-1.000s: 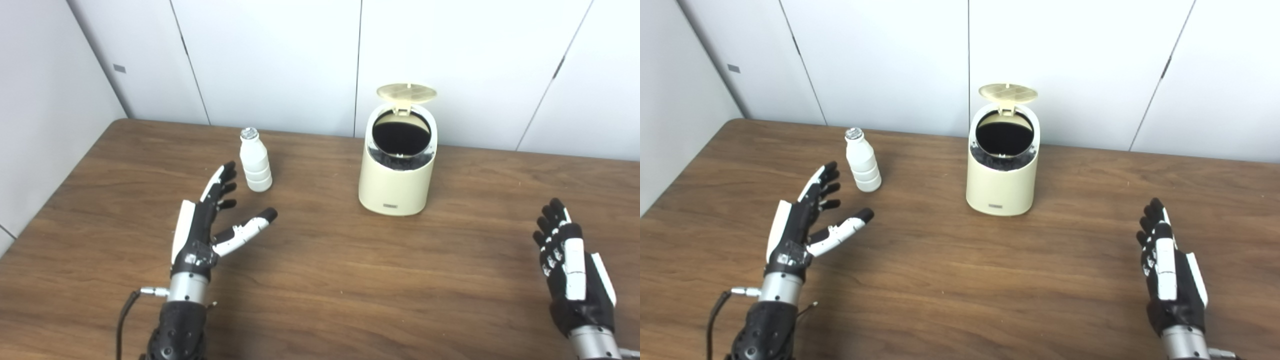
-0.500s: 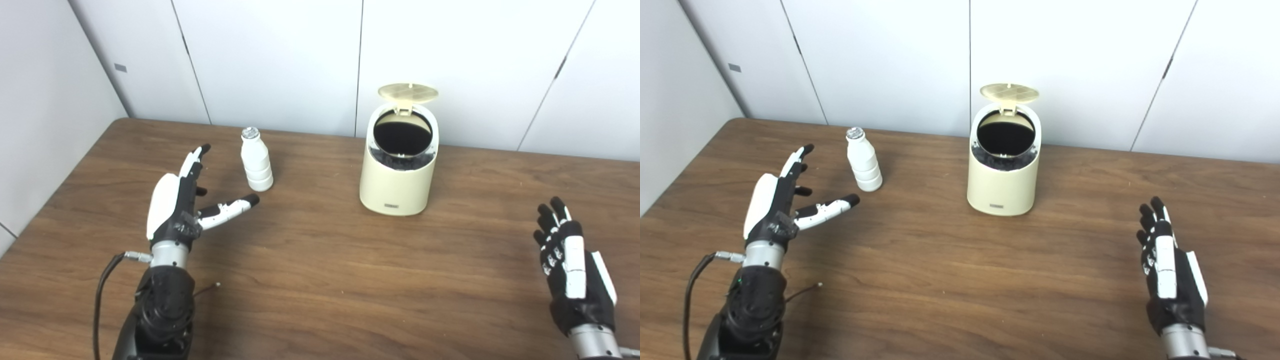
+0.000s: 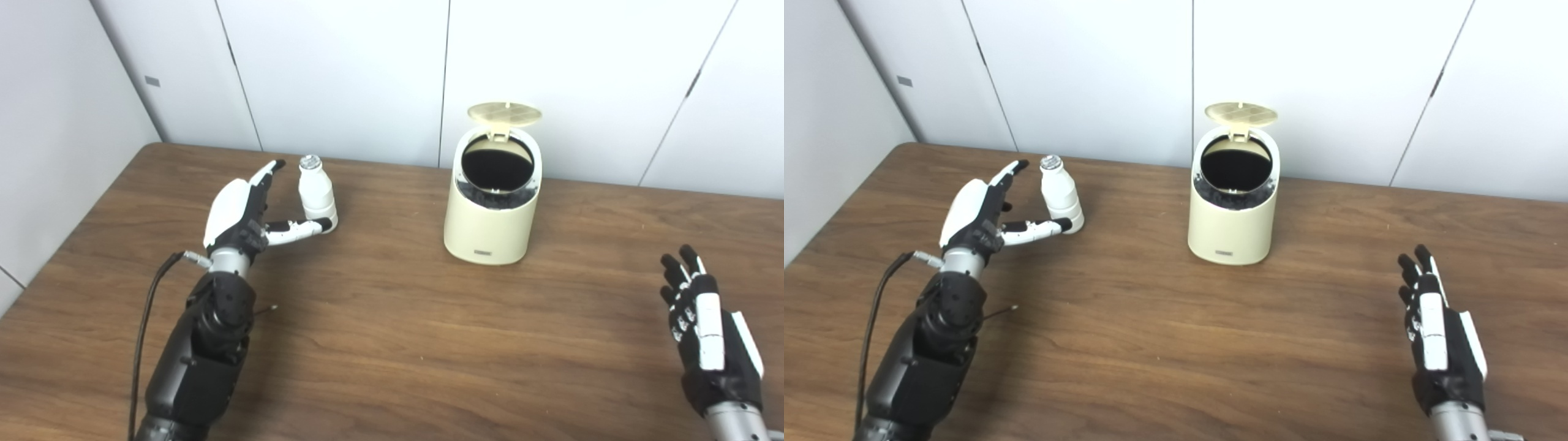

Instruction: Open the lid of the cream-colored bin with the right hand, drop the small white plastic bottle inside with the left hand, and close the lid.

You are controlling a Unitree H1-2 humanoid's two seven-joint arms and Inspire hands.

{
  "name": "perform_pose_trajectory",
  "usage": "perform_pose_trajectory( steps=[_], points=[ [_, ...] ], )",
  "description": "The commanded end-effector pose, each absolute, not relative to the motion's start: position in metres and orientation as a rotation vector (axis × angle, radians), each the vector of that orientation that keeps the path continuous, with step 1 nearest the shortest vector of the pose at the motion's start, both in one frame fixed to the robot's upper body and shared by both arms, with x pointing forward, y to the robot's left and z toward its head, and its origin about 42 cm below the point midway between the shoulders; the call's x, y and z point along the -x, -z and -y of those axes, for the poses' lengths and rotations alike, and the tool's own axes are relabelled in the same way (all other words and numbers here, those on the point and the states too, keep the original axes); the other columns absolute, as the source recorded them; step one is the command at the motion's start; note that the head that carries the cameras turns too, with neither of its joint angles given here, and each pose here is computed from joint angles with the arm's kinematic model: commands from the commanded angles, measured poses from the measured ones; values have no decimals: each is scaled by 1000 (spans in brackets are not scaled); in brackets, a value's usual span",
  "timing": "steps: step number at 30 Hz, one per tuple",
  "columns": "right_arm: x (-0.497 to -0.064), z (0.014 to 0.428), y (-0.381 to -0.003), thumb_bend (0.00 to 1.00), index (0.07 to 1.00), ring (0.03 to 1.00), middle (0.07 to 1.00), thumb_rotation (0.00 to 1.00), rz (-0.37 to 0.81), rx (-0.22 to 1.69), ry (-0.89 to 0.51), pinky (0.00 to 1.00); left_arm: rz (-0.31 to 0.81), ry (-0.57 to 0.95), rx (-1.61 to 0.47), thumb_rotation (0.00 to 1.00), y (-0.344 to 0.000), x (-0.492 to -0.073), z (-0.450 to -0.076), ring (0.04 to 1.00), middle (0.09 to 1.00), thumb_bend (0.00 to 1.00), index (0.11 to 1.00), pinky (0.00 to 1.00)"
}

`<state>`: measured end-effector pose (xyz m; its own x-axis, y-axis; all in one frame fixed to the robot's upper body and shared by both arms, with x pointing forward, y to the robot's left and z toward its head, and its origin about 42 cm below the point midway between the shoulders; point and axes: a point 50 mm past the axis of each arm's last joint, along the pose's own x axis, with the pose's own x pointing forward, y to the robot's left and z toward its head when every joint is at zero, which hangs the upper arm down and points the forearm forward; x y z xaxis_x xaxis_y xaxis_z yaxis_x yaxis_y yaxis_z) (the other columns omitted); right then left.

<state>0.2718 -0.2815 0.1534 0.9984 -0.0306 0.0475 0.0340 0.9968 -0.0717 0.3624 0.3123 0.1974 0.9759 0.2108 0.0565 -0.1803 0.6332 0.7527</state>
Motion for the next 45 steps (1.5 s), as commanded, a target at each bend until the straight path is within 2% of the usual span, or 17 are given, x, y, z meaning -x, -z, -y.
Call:
perform_pose_trajectory(
  steps=[1, 14, 18, 30, 45],
  points=[
    [-274, 280, -168, 655, 996, 1000, 964, 1000, 107, 88, 24, 1000, 63, -246, -916, 406, -225, -377, -314, 908, 922, 951, 920, 729],
    [-277, 278, -164, 632, 994, 1000, 967, 1000, 117, 69, 13, 1000, 76, -212, -962, 346, -232, -398, -313, 889, 882, 955, 877, 749],
    [-278, 278, -163, 638, 1000, 1000, 973, 1000, 115, 56, 7, 1000, 92, -207, -964, 317, -232, -400, -313, 862, 858, 955, 868, 726],
    [-280, 275, -162, 653, 1000, 1000, 971, 1000, 117, 43, 10, 1000, 74, -196, -976, 327, -229, -409, -318, 848, 846, 941, 862, 727],
    [-281, 273, -158, 635, 982, 1000, 966, 1000, 114, 74, 5, 1000, 78, -185, -974, 303, -220, -418, -317, 788, 814, 930, 828, 666]
  ],
)
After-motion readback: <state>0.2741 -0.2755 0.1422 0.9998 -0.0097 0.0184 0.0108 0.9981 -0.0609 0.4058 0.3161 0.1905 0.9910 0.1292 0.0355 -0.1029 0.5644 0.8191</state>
